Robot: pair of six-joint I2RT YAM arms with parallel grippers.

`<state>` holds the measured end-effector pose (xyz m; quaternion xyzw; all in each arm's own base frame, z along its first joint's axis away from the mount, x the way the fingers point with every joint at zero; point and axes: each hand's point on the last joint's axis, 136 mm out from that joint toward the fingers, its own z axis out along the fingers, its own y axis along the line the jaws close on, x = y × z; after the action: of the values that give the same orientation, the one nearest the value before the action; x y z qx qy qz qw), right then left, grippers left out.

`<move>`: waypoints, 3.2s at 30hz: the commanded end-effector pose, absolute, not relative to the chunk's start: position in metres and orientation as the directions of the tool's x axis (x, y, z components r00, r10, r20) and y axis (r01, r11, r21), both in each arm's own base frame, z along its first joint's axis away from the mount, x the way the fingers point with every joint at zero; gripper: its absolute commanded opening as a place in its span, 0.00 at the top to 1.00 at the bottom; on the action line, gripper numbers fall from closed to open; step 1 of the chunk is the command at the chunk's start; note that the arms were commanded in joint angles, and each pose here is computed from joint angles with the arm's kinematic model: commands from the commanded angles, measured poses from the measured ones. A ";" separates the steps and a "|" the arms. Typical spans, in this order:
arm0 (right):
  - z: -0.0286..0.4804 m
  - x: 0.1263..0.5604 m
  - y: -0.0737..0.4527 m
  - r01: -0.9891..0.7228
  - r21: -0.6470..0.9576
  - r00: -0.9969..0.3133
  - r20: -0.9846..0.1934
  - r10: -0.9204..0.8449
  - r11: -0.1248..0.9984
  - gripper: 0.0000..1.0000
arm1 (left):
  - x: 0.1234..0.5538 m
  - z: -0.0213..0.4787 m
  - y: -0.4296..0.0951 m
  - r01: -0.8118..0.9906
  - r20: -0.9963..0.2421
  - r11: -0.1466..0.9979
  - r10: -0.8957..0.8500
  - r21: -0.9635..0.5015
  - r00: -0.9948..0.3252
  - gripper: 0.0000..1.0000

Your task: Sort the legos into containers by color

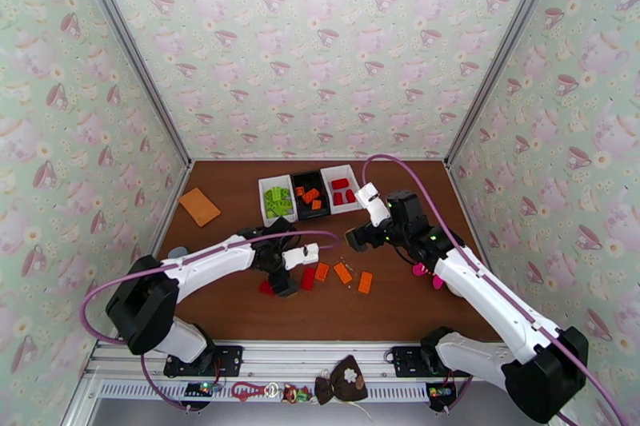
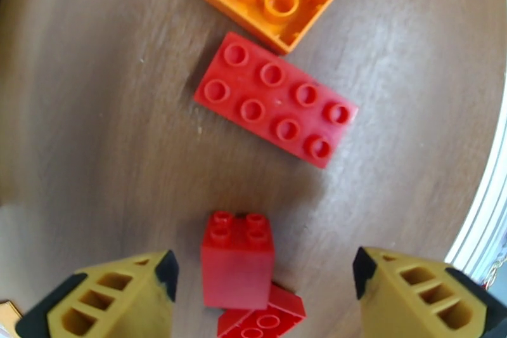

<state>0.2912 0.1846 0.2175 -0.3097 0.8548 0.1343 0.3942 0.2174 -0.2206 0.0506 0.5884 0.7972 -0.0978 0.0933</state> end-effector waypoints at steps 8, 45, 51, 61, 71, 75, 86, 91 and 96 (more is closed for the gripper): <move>0.213 0.278 0.171 -0.598 -0.015 -0.528 -0.745 -0.408 0.801 0.04 | 0.214 0.030 -0.208 0.955 -0.114 0.281 0.950 -0.097 -0.291 0.30; 0.245 0.259 0.182 -0.637 0.085 -0.480 -0.821 -0.308 0.766 0.04 | 0.278 0.117 -0.289 0.898 -0.687 0.440 0.650 -0.009 -0.325 0.75; 0.258 0.257 0.186 -0.646 0.105 -0.447 -0.855 -0.263 0.756 0.04 | 0.313 0.151 -0.321 0.865 -0.843 0.501 0.454 -0.026 -0.288 0.76; 0.249 0.264 0.183 -0.617 0.102 -0.464 -0.848 -0.257 0.780 0.04 | 0.390 0.194 -0.358 0.771 -0.959 0.634 0.183 -0.051 -0.214 0.76; 0.244 0.273 0.175 -0.575 0.083 -0.464 -0.853 -0.240 0.814 0.04 | 0.492 0.174 -0.358 0.540 -0.937 0.833 0.083 -0.122 -0.339 0.78; 0.241 0.275 0.176 -0.572 0.096 -0.468 -0.854 -0.228 0.815 0.04 | 0.519 0.167 -0.369 0.510 -0.934 0.853 0.085 -0.111 -0.347 0.77; 0.239 0.277 0.176 -0.574 0.090 -0.472 -0.849 -0.239 0.814 0.04 | 0.567 0.132 -0.382 0.451 -0.897 0.886 0.111 -0.106 -0.429 0.76; 0.243 0.276 0.172 -0.565 0.079 -0.465 -0.853 -0.237 0.822 0.04 | 0.573 0.144 -0.390 0.471 -0.906 0.875 0.106 -0.112 -0.411 0.64; 0.242 0.273 0.170 -0.554 0.086 -0.471 -0.853 -0.226 0.828 0.04 | 0.562 0.171 -0.392 0.516 -0.923 0.852 0.121 -0.092 -0.364 0.42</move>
<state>0.2732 0.1764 0.2400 -0.2456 0.8376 0.1865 0.4508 0.5657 -0.3918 0.1288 0.1888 0.8246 -0.1735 0.5043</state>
